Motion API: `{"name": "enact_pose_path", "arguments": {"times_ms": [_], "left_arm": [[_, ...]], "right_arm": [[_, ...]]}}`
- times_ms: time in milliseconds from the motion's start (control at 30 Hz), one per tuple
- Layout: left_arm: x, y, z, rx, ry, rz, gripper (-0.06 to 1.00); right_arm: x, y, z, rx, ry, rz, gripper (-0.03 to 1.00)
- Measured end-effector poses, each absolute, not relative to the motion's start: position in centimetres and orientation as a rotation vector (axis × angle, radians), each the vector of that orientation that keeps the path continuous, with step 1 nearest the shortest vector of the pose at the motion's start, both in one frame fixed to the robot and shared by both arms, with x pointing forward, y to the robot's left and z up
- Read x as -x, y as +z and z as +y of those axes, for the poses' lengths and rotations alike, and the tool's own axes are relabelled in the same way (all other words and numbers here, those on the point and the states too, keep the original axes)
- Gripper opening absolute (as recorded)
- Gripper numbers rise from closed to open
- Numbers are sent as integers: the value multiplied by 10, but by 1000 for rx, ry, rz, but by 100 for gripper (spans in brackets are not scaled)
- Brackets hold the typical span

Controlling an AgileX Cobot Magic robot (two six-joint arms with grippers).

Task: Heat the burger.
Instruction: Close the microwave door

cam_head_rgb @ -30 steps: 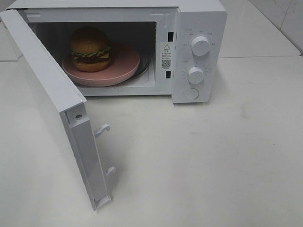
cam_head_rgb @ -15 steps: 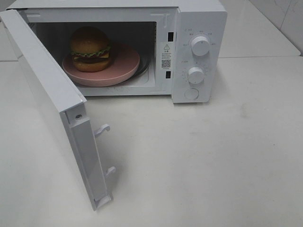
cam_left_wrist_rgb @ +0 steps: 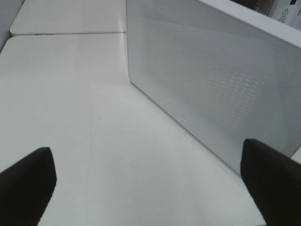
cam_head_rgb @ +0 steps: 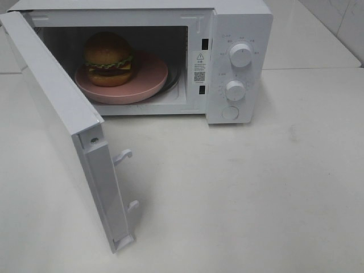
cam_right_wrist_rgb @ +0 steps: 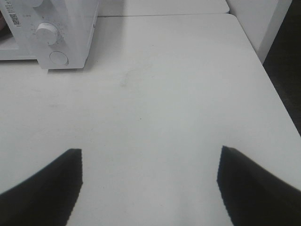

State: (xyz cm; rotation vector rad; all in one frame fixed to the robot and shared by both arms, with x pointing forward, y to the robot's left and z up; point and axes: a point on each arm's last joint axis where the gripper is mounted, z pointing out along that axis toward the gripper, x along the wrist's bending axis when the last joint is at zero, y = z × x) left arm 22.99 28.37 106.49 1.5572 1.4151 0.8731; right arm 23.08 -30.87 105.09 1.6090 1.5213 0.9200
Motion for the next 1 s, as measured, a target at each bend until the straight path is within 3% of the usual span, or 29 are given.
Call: {"name": "enact_pose_path", "arguments": {"times_ms": [333,433,500,533,567,600,633,667,700,733,767,800,833,1000], "left_arm": [[-261,1080,287,-1589,901,1403,98],[-270,1084,288,-1572,921,1397,93],[-280,1087,290,-1558,935,1396,78],[-280,1087,290,-1558,935,1396,78],[-286,1089,291,-1548,941,1399,61],[-291,1089,291,-1548,938,1405,52],[-291,1089,291,-1548,938,1405,52],[-299,1088,292,-1556,926,1421,34],[-303,1088,292,-1562,917,1431,26],[-303,1088,292,-1562,917,1431,26],[-313,1086,293,-1580,892,1458,10],[-313,1086,293,-1580,892,1458,10],[-322,1084,294,-1586,878,1478,1],[-342,1084,297,-1573,894,1489,0]], "right_arm": [[-231,1051,-309,-1609,920,1521,77],[-231,1051,-309,-1609,920,1521,77],[-231,1051,-309,-1609,920,1521,77],[-231,1051,-309,-1609,920,1521,77],[-231,1051,-309,-1609,920,1521,77],[-231,1051,-309,-1609,920,1521,77],[-231,1051,-309,-1609,920,1521,77],[-231,1051,-309,-1609,920,1521,77],[-231,1051,-309,-1609,920,1521,77],[-231,1051,-309,-1609,920,1521,77],[-231,1051,-309,-1609,920,1521,77],[-231,1051,-309,-1609,920,1521,77],[-231,1051,-309,-1609,920,1521,77],[-231,1051,-309,-1609,920,1521,77]]}}
